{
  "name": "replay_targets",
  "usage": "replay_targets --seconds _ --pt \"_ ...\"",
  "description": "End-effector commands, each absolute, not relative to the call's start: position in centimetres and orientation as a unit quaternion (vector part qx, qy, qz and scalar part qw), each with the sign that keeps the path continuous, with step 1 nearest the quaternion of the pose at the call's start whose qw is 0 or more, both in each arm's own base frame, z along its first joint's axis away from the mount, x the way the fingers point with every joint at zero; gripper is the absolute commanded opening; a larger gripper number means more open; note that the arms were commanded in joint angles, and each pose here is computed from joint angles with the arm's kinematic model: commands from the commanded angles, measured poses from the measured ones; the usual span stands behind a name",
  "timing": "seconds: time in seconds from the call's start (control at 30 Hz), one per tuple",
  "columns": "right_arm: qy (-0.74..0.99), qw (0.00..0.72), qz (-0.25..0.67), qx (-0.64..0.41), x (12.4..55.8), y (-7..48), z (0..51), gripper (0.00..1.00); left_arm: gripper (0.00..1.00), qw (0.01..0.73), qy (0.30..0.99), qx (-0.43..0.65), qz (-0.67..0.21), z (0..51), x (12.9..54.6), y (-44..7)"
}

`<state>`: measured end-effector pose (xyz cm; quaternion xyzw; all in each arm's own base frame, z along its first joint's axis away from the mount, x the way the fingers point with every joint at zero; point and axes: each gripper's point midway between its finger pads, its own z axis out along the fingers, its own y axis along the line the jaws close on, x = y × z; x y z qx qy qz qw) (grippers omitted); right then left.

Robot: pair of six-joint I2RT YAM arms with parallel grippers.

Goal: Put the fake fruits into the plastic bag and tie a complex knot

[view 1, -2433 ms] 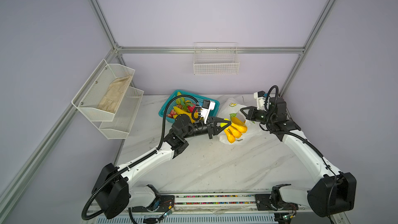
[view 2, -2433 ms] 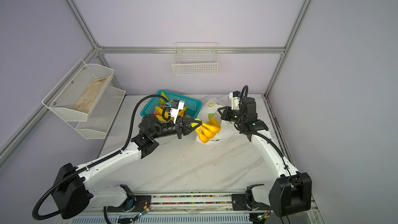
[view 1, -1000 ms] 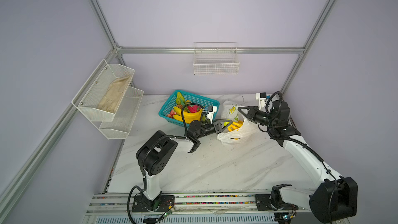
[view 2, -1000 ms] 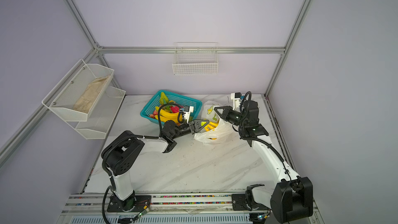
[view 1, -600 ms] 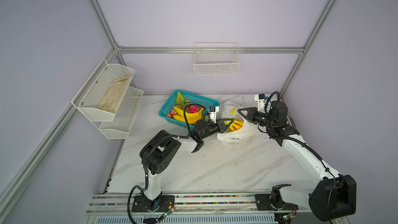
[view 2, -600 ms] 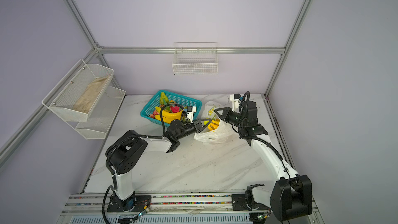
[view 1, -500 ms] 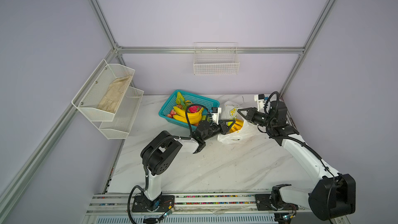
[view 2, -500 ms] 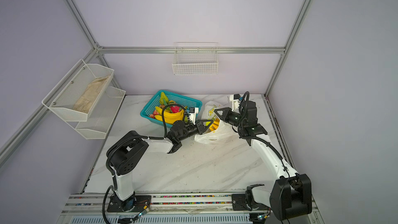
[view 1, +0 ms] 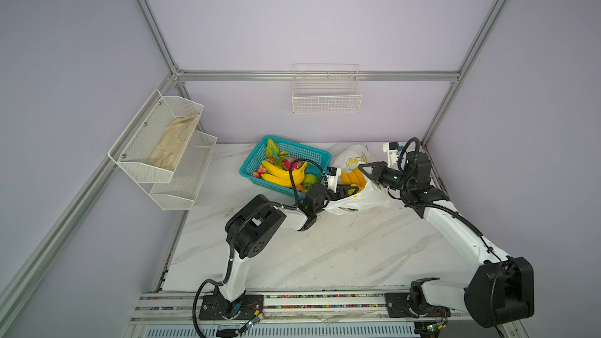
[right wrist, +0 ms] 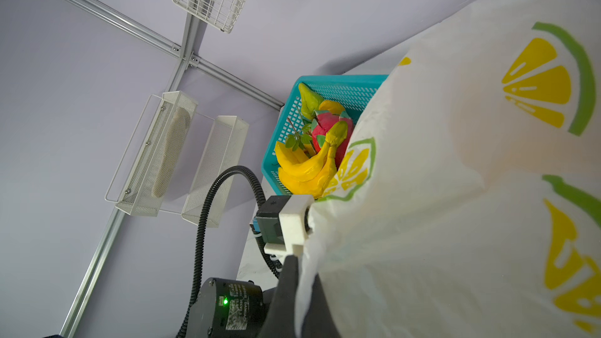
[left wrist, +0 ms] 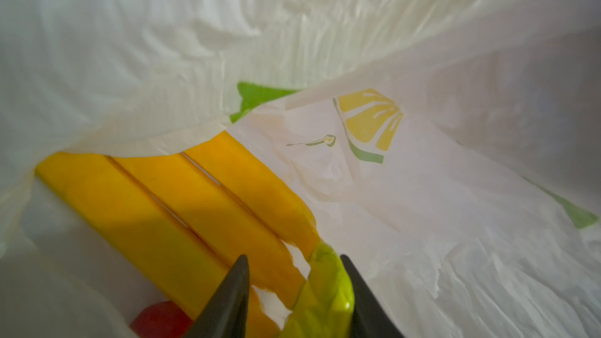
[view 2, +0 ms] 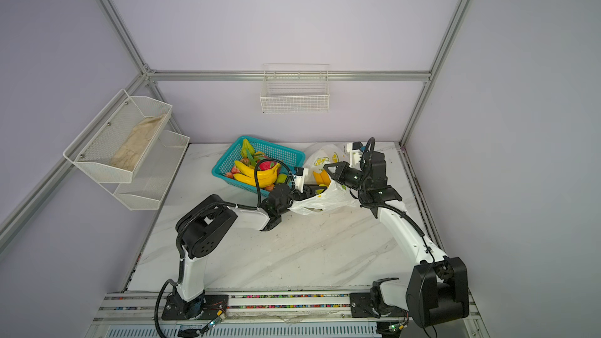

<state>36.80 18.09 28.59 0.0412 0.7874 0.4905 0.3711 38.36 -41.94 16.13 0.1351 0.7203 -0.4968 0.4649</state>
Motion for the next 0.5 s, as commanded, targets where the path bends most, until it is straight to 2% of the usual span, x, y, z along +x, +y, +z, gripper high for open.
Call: replay_targets --seconds 0.0,0.13,0.33,0.47 --pt "0.77 0.411 0.488 0.026 37.7 17.6 31.1 0.0 0.53 0.494 0.698 0.159 -0.493 18.9 38.6 -40.8" --pt "0.777 0.418 0.469 0.035 38.2 16.2 30.3 0.0 0.64 0.491 0.7 0.17 -0.491 19.2 37.7 -38.8" --pt "0.81 0.432 0.394 0.042 39.2 13.8 28.4 0.0 0.78 0.485 0.722 0.194 -0.454 18.9 36.4 -35.9" --pt "0.819 0.441 0.366 0.042 39.4 12.9 28.0 0.0 0.82 0.477 0.746 0.21 -0.414 18.5 35.9 -34.1"
